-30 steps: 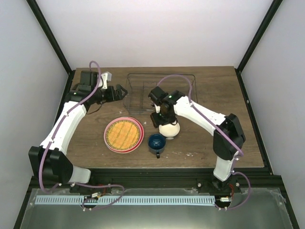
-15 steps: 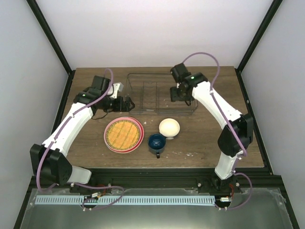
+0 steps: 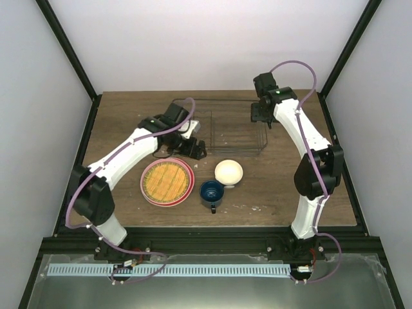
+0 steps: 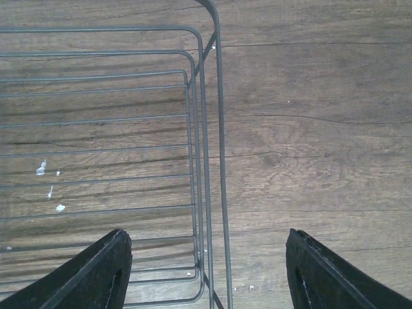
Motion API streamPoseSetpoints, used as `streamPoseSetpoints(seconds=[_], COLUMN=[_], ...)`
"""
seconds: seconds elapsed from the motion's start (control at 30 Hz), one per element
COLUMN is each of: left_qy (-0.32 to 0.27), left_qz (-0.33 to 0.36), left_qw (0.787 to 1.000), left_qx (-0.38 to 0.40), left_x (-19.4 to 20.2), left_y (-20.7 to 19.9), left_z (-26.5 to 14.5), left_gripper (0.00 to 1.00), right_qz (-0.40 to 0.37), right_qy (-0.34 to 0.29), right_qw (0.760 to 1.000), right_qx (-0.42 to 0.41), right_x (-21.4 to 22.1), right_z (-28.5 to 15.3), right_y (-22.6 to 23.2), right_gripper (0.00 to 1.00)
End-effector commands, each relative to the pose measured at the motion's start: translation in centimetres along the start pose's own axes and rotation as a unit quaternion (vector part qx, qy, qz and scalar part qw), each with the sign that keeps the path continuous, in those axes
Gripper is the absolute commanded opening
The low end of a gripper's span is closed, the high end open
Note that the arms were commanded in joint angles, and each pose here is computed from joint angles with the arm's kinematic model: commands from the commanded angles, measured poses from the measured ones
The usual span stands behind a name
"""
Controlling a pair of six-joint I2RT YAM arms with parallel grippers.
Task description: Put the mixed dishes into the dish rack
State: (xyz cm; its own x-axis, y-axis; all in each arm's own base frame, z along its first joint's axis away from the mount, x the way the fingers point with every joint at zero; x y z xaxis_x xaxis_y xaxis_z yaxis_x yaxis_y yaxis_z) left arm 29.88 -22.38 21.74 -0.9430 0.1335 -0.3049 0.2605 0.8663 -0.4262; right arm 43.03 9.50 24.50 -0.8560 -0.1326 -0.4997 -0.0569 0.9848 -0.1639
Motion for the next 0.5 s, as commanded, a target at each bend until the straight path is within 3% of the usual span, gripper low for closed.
streamPoseSetpoints(seconds=[0.0,0.47], left_qy=[0.016,0.084], left_qz=[0.033,0.066], left_qw=[0.999,0.993], left_qx=[-0.021,-0.045], left_x=[-0.4,0.6], left_y=[-1.7,-4.1], left_z=[2.0,7.9], left_gripper=[0.94,0.89], right_qz=[0.001,0.025], right_qy=[-0.014,-0.010], right_qw=[1.000,0.999], right_qx=[0.016,0.021], right_x=[-0.8,-0.6], right_z=[0.1,1.3], right_y=[-0.9,-4.2], right_gripper=[0.67,0.67])
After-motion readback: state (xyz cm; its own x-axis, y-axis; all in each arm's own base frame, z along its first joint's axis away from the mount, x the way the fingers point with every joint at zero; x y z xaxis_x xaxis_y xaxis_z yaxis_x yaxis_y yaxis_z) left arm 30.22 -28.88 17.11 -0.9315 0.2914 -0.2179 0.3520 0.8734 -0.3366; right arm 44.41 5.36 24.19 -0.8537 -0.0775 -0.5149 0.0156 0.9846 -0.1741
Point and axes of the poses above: each gripper's point midway between its finger pads, its own z axis out along the fingers, its own y axis along the line the jaws close on, x = y × z, the point moved 5 cm from there along -z, back along the fingers, and after that the axes turned 9 degrees about -z, right-handed, at the moved point
